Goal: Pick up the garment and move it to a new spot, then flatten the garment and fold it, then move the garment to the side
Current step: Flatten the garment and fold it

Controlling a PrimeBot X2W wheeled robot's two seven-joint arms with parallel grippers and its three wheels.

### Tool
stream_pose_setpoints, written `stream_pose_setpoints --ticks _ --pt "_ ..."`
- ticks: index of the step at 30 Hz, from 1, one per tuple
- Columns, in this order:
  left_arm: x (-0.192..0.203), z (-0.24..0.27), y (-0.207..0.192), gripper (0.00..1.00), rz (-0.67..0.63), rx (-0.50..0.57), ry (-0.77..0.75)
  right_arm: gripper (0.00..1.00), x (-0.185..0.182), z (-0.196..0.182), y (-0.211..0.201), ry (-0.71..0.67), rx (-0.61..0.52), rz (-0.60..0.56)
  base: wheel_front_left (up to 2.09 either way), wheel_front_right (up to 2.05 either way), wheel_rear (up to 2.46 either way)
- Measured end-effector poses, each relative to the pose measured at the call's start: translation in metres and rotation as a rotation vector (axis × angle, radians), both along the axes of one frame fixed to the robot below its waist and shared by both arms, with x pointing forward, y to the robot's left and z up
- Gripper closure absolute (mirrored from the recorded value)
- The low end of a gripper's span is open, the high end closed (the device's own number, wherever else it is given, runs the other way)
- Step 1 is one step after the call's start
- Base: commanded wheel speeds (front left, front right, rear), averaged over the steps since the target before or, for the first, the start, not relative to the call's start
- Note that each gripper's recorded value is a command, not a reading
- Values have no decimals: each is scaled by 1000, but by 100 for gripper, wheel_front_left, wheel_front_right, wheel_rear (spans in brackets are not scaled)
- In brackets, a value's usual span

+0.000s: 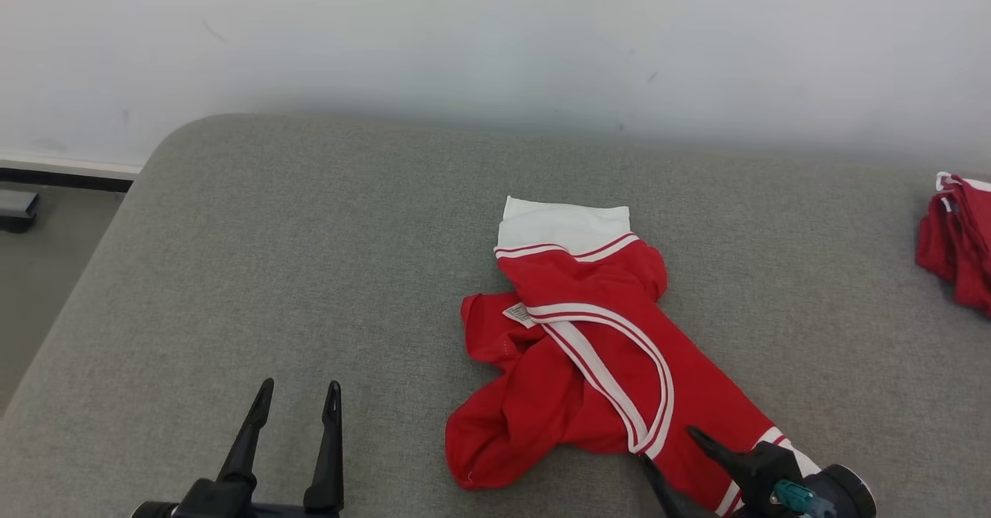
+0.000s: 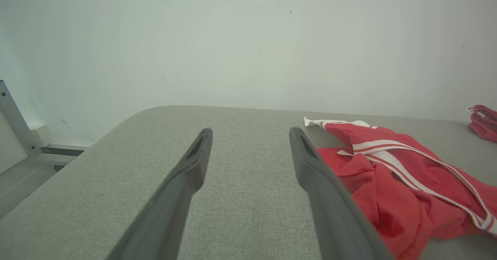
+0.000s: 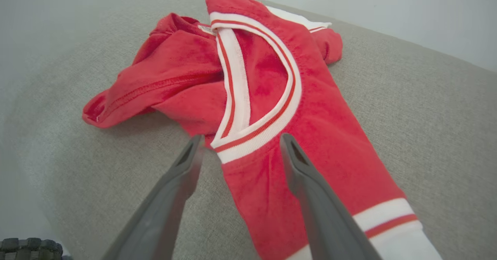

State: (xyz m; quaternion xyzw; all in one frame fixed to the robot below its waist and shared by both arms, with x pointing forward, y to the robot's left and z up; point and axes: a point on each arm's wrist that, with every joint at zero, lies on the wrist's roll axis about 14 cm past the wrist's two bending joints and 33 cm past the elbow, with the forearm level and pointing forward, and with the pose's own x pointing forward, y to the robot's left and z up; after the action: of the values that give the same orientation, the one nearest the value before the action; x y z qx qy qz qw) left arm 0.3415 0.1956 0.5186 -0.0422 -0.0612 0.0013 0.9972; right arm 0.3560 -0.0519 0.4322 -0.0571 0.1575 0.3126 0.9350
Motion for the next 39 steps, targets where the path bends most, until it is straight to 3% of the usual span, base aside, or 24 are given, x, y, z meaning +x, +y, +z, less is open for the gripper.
stream_pose_setpoints --ticks 10,11,17,23,28,32,37,38,39 --pt "-3 -3 11 0 37 1 13 0 6 -45 14 61 -137 102 0 0 0" --pt "-3 -4 12 0 39 1 15 100 7 -47 14 53 -154 115 0 0 0" --pt "-4 -3 15 0 48 2 14 100 24 -30 17 4 -34 52 0 0 0" --pt "0 -2 9 0 30 1 9 100 53 4 -16 -43 158 -141 0 0 0" --pt "5 -3 0 0 1 -2 12 100 82 25 -79 -78 196 -321 0 0 0" --pt "6 -4 -5 0 -16 -4 14 100 94 20 -123 -37 203 -459 0 0 0" --pt "7 -5 -8 0 -23 -5 16 100 101 12 -150 13 232 -570 0 0 0" --pt "8 -5 -8 0 -25 -5 17 77 101 10 -157 22 234 -597 0 0 0" --pt "8 -5 -10 0 -30 -6 17 11 102 9 -163 19 223 -613 0 0 0"
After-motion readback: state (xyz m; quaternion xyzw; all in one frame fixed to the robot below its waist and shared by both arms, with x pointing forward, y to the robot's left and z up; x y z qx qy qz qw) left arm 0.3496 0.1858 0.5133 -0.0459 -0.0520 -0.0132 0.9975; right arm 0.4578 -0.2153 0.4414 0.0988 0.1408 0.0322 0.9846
